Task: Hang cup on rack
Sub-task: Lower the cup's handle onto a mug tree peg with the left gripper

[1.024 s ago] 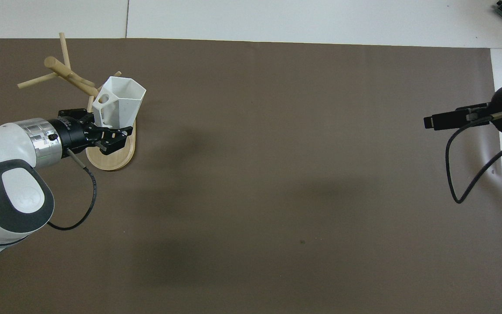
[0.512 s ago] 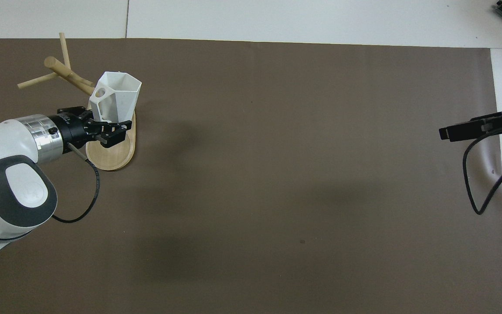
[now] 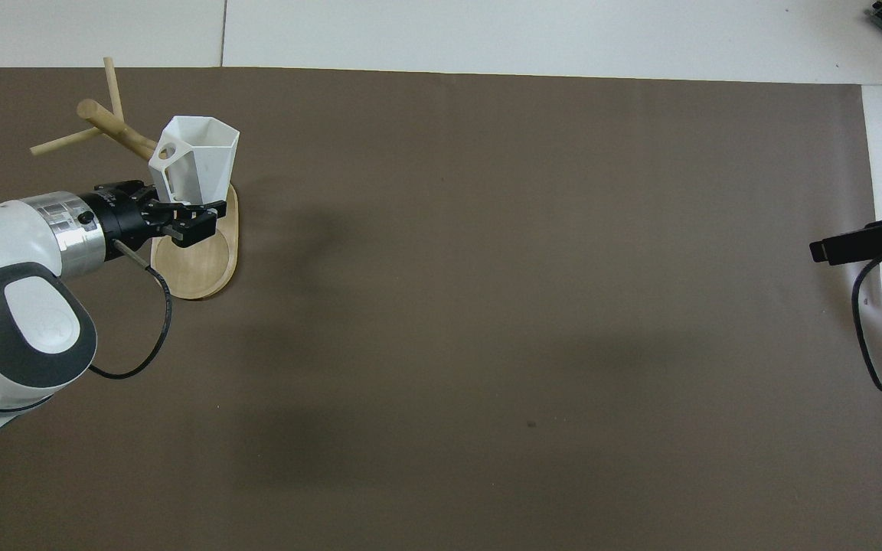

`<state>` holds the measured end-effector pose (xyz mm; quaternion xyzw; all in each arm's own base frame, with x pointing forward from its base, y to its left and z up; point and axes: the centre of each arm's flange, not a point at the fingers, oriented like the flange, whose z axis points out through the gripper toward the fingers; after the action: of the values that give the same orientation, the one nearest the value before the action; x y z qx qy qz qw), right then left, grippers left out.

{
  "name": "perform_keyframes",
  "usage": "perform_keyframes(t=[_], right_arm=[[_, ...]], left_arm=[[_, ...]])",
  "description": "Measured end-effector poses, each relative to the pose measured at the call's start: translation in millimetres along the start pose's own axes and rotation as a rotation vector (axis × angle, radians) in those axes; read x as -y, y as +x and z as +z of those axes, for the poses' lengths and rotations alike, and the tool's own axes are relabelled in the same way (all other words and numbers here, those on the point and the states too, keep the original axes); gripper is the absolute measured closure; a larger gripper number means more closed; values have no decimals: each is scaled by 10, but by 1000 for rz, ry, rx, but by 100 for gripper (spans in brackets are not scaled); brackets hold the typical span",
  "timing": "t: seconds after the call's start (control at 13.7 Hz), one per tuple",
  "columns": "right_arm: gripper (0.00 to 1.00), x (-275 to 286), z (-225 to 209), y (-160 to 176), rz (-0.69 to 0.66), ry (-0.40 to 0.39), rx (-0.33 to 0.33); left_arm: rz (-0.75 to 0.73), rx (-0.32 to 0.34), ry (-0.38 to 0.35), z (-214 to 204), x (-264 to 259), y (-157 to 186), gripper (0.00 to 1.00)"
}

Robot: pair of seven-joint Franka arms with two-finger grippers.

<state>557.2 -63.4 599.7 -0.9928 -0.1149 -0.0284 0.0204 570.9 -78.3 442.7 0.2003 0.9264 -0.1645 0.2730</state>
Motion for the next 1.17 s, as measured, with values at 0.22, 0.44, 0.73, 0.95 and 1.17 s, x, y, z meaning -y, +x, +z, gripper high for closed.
perform_keyframes(t=[0.22, 0.44, 0.73, 0.95, 1.17], right_arm=[[0, -65, -68, -30, -13, -85, 26], [0, -88, -74, -39, -18, -118, 38], [0, -93, -65, -54, 58, -117, 45], [0, -84, -51, -74, 207, -116, 55], [0, -76, -51, -71, 284, -118, 51]], left_arm=[[-45, 7, -12, 6, -43, 0, 31], [-90, 17, -27, 22, -80, 3, 31], [-150, 32, -42, 25, -107, -4, 31], [-174, 41, -51, 26, -122, -9, 31], [-236, 50, -55, 17, -129, -18, 31]])
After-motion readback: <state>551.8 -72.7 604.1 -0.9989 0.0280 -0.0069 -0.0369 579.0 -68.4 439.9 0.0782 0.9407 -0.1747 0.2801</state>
